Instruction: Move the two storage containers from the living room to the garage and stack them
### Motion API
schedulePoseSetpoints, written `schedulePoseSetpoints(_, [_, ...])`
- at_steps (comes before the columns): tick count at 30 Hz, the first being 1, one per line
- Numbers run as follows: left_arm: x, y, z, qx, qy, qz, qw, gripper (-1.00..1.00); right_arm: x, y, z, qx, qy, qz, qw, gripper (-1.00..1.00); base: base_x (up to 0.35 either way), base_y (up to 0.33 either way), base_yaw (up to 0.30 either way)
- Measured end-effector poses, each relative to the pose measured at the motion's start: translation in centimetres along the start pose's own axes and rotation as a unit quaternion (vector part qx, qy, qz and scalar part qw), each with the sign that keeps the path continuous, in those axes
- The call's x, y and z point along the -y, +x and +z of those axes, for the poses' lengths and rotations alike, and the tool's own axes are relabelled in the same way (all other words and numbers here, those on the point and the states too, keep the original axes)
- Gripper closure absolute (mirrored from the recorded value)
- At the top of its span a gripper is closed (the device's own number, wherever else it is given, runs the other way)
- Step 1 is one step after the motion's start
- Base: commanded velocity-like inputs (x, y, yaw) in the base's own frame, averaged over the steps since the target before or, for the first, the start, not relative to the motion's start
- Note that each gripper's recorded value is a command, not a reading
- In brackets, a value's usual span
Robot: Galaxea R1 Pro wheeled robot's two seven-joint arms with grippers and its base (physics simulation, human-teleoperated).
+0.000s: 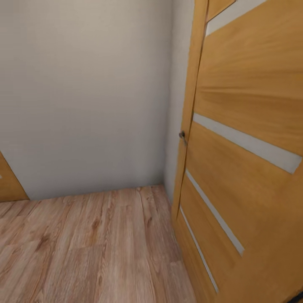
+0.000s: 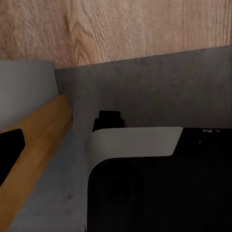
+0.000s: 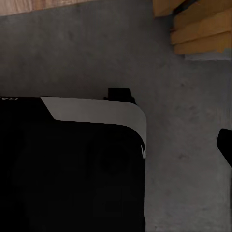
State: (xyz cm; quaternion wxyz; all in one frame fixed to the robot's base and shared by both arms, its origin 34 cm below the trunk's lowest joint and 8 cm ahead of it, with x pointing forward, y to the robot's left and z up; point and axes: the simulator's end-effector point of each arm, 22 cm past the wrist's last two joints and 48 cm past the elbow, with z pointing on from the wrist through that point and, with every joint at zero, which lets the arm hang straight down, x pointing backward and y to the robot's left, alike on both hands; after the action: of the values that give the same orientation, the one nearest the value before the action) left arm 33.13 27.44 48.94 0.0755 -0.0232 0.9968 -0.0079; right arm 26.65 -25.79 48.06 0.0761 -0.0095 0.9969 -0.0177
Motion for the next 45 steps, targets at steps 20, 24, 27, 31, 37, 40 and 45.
schedulePoseSetpoints(20, [0.01,-0.02,0.00,0.000,0.000,0.000,1.0000,-1.00,0.25,0.01,0.00,0.000,0.002,0.001,1.0000,-1.00,0.236,0.000,0.098])
schedulePoseSetpoints(24, [0.01,-0.02,0.00,0.000,0.000,0.000,1.0000,-1.00,0.25,0.01,0.00,0.000,0.002,0.001,1.0000,-1.00,0.236,0.000,0.002])
schedulePoseSetpoints(27, [-0.04,0.00,0.01,0.000,0.000,0.000,1.0000,-1.00,0.18,0.02,0.01,0.000,0.001,-0.001,1.0000,-1.00,0.187,0.000,0.112])
schedulePoseSetpoints(31, [-0.11,0.06,0.04,-0.001,-0.001,-0.001,1.0000,-1.00,0.21,0.09,0.03,-0.001,0.002,-0.001,1.0000,-1.00,0.046,0.000,0.226])
schedulePoseSetpoints(37, [-0.13,0.18,0.09,-0.002,-0.001,-0.001,1.0000,-1.00,0.26,0.22,0.06,-0.003,0.002,-0.001,1.0000,-1.00,0.007,0.000,0.247])
schedulePoseSetpoints(40, [-0.13,0.25,0.11,-0.003,-0.001,-0.001,1.0000,-1.00,0.26,0.30,0.07,-0.004,0.002,-0.001,1.0000,-1.00,0.000,0.000,0.228])
schedulePoseSetpoints(45, [-0.04,0.30,0.13,-0.004,0.000,-0.001,1.0000,-1.00,0.36,0.36,0.08,-0.005,0.003,-0.001,1.0000,-1.00,0.000,0.000,0.086])
